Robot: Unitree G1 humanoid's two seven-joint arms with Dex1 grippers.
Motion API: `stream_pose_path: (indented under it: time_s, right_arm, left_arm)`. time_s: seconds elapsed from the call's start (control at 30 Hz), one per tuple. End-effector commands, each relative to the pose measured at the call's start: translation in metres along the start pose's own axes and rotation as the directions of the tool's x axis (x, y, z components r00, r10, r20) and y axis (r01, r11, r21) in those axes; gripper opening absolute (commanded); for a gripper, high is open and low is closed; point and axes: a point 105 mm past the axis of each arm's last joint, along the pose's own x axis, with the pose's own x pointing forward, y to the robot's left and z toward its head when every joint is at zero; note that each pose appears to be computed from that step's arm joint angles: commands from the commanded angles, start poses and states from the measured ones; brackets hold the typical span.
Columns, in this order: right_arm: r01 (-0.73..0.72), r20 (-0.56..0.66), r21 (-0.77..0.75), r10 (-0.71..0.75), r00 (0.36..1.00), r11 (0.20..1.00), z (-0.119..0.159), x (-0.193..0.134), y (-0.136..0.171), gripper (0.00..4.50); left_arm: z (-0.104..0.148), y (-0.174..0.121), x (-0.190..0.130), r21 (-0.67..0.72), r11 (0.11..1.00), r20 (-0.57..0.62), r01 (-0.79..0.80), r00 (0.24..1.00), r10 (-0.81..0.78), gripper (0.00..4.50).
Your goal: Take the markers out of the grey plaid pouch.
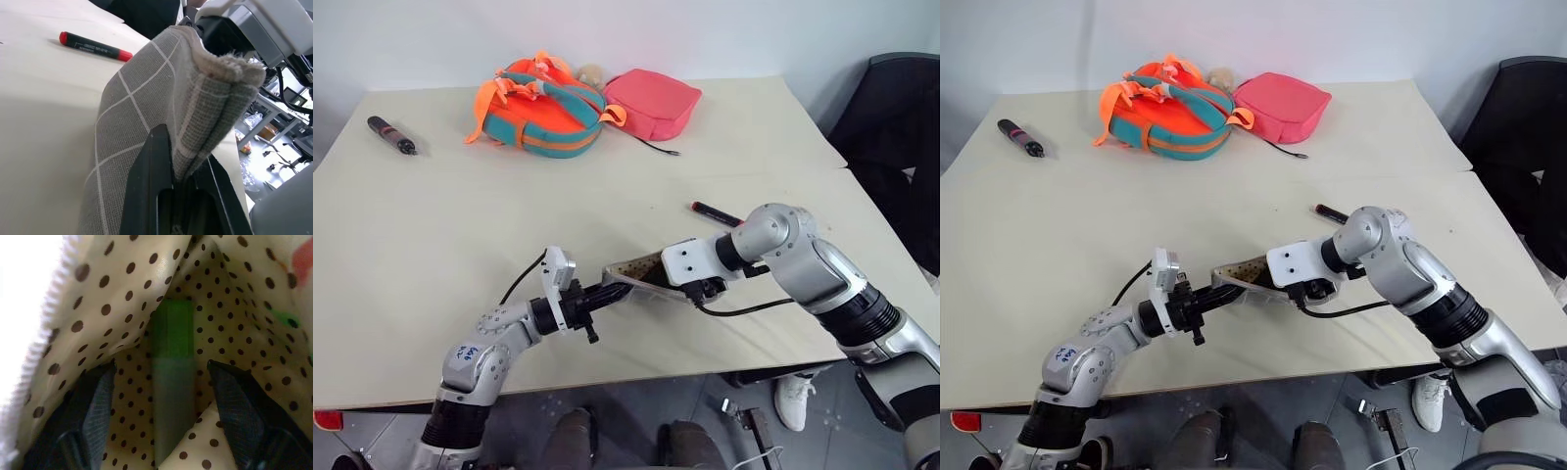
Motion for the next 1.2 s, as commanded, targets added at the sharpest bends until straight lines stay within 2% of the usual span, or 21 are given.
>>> stream_pose_path:
  time_s: [0.03, 0.13, 0.23, 0.33, 0.83, 1.0, 1.07, 1.2]
  right_arm:
    - [0.018, -0.025, -0.006, -0.018, 1.0, 1.0, -0.005, 0.007, -0.002, 3.05]
    - [0.02, -0.025, -0.004, -0.02, 0.999, 1.0, -0.006, 0.012, -0.002, 3.05]
    - [0.029, -0.019, -0.012, -0.029, 0.999, 1.0, -0.005, 0.015, -0.004, 2.42]
    - [0.048, -0.022, -0.028, -0.048, 0.999, 0.998, -0.004, 0.015, -0.007, 1.48]
    - [0.05, -0.06, -0.046, -0.053, 0.997, 0.998, -0.014, 0.023, -0.008, 1.48]
    - [0.115, 0.013, -0.044, -0.114, 0.993, 0.992, 0.001, 0.005, -0.022, 0.04]
    - [0.134, 0.076, -0.011, -0.133, 0.988, 0.991, 0.01, -0.004, -0.026, 0.02]
    - [0.156, 0.098, 0.002, -0.156, 0.983, 0.988, 0.014, -0.02, -0.029, 0.02]
  left_arm:
    - [0.005, -0.001, -0.003, 0.023, 1.0, 0.013, -0.003, 1.0, 0.003, 0.0]
    - [0.005, -0.001, -0.003, 0.019, 1.0, 0.012, -0.003, 1.0, 0.003, 0.0]
    - [0.005, -0.002, -0.002, 0.017, 1.0, 0.012, -0.002, 1.0, 0.002, 0.0]
    - [0.005, -0.002, -0.002, 0.016, 1.0, 0.012, -0.003, 1.0, 0.003, 0.0]
    - [0.004, -0.001, -0.001, 0.006, 1.0, 0.017, -0.007, 1.0, 0.007, 0.0]
    - [0.006, 0.001, -0.002, 0.034, 0.999, 0.015, -0.023, 1.0, 0.022, 0.0]
    - [0.008, 0.003, -0.002, 0.051, 0.998, 0.019, -0.035, 0.999, 0.034, 0.0]
    - [0.012, 0.009, -0.002, 0.075, 0.995, 0.033, -0.062, 0.998, 0.06, 0.0]
